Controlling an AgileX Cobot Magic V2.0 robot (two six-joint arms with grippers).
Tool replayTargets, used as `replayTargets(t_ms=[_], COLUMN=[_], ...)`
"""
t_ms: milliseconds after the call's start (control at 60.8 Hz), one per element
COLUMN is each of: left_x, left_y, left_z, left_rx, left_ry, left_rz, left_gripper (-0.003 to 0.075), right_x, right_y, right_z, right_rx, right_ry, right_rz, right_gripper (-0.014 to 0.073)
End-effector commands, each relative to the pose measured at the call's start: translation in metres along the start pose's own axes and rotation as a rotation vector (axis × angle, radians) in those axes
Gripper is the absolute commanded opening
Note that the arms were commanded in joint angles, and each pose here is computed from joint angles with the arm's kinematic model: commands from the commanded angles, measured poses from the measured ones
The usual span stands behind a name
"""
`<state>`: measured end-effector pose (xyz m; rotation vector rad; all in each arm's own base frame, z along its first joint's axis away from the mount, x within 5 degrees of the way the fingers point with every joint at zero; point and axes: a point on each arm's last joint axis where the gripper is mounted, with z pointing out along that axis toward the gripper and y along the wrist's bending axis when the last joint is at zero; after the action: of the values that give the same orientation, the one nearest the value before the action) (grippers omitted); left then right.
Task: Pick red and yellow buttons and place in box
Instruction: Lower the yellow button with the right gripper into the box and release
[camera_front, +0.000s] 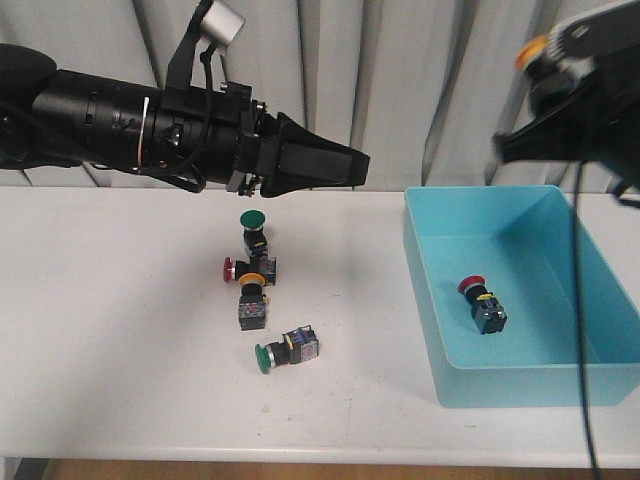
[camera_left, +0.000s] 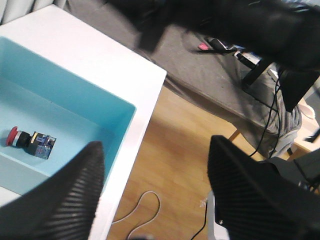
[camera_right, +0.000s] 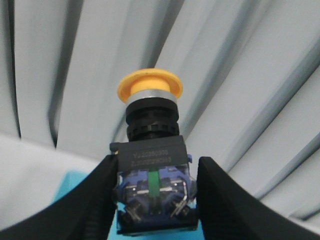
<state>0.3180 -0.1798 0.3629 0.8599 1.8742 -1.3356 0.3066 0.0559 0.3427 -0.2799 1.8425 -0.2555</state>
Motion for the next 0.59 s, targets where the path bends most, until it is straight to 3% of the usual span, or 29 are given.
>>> replayTargets(t_ms=[0, 329, 576], left_x=[-0.011, -0.01, -0.009], left_y=[-0.02, -0.021, -0.022], left_z=[-0.01, -0.01, -0.01], left_rx=[0.009, 0.022, 0.041], left_ry=[-0.021, -0.013, -0.001], left_rz=[0.061, 0.061, 0.062], left_gripper=[0.0339, 0.0141, 0.0103], right_x=[0.009, 0.081, 0.14], right_y=[0.006, 0.011, 0.012], right_z=[0.023, 0.089, 0.109], right_rx=[0.0, 0.025, -0.014], right_ry=[0.063, 0.307, 0.458], right_rz=[0.051, 0.189, 0.289], right_gripper=[-0.0003, -0.0003, -0.0003])
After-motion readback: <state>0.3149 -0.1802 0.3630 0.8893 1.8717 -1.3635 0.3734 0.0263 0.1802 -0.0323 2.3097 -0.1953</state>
